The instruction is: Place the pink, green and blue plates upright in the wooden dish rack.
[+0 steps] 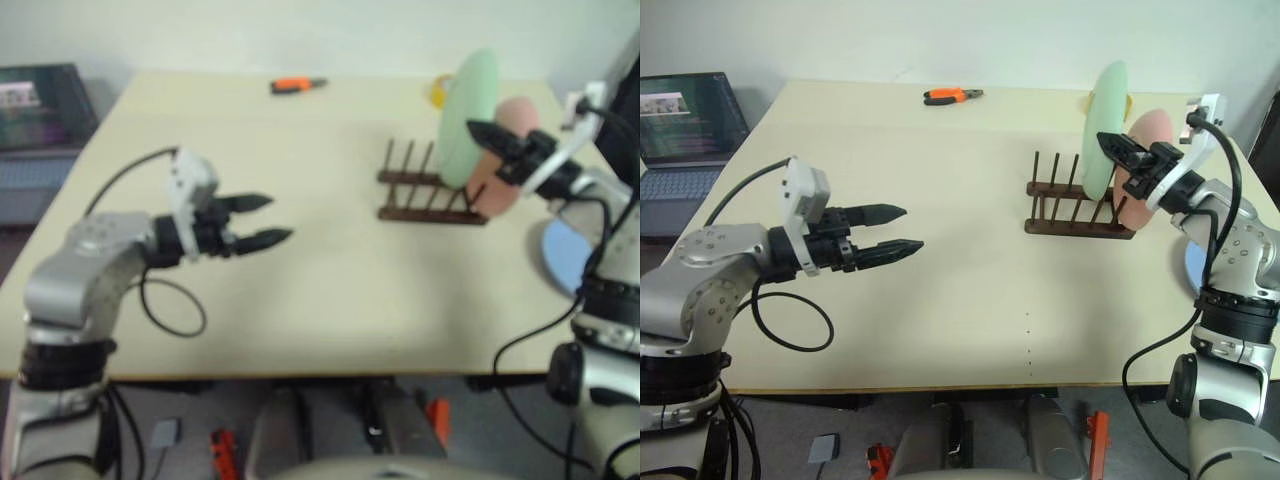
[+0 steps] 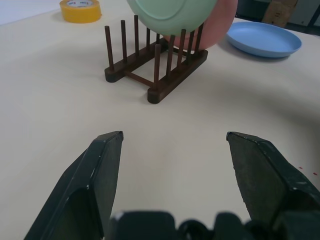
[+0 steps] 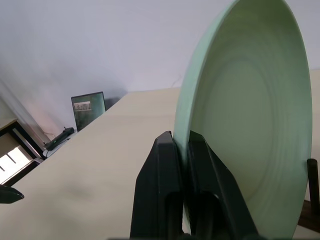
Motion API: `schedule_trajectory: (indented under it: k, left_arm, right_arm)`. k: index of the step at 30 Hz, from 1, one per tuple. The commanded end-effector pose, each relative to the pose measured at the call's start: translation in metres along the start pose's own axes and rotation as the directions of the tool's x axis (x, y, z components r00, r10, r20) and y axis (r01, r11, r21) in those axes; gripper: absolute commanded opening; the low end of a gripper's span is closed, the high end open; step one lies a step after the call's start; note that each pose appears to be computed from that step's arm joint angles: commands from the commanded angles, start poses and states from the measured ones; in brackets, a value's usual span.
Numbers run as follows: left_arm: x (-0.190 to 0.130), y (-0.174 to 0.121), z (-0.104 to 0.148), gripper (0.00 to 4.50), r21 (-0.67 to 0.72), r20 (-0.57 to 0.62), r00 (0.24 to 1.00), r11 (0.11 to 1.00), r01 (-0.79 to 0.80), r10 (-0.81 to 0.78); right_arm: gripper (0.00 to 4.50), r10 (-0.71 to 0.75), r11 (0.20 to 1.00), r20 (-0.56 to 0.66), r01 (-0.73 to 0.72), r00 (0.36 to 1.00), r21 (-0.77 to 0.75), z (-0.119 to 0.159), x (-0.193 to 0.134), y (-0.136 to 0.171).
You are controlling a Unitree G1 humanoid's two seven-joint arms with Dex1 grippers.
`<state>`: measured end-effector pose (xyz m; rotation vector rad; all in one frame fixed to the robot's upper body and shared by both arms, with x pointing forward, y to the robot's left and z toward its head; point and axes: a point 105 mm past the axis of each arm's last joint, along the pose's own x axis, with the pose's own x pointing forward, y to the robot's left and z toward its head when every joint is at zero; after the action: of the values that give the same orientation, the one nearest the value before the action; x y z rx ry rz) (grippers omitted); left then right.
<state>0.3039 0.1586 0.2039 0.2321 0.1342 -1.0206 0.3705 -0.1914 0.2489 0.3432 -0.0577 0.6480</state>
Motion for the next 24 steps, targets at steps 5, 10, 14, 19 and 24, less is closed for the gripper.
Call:
schedule_trajectory:
  k: [5,10,14,19,24]
  left_arm:
    - [-0.004,0.007,0.006,3.62,0.051,-0.009,0.999,0.998,-0.044,0.044]
    - [-0.004,0.006,0.005,3.62,0.055,-0.016,0.999,0.998,-0.043,0.044]
    - [-0.004,0.006,0.007,3.67,0.059,-0.012,0.999,0.997,-0.043,0.044]
    - [-0.005,0.008,0.007,3.67,0.064,-0.018,0.998,0.996,-0.058,0.059]
    - [-0.007,0.009,0.006,3.67,0.066,-0.029,0.998,0.996,-0.063,0.065]
  right_arm:
    - [0.00,0.043,0.999,0.051,-0.042,0.998,-0.025,0.011,0.001,0.010]
    - [0.00,0.020,0.999,0.053,-0.019,0.998,-0.031,0.012,0.006,0.009]
    - [0.68,-0.003,0.999,0.047,0.005,0.999,-0.036,0.011,0.008,0.005]
    - [2.24,-0.024,0.998,0.049,0.027,0.998,-0.050,0.010,0.009,0.002]
    - [3.95,-0.038,0.996,0.046,0.042,0.998,-0.077,0.005,0.006,0.001]
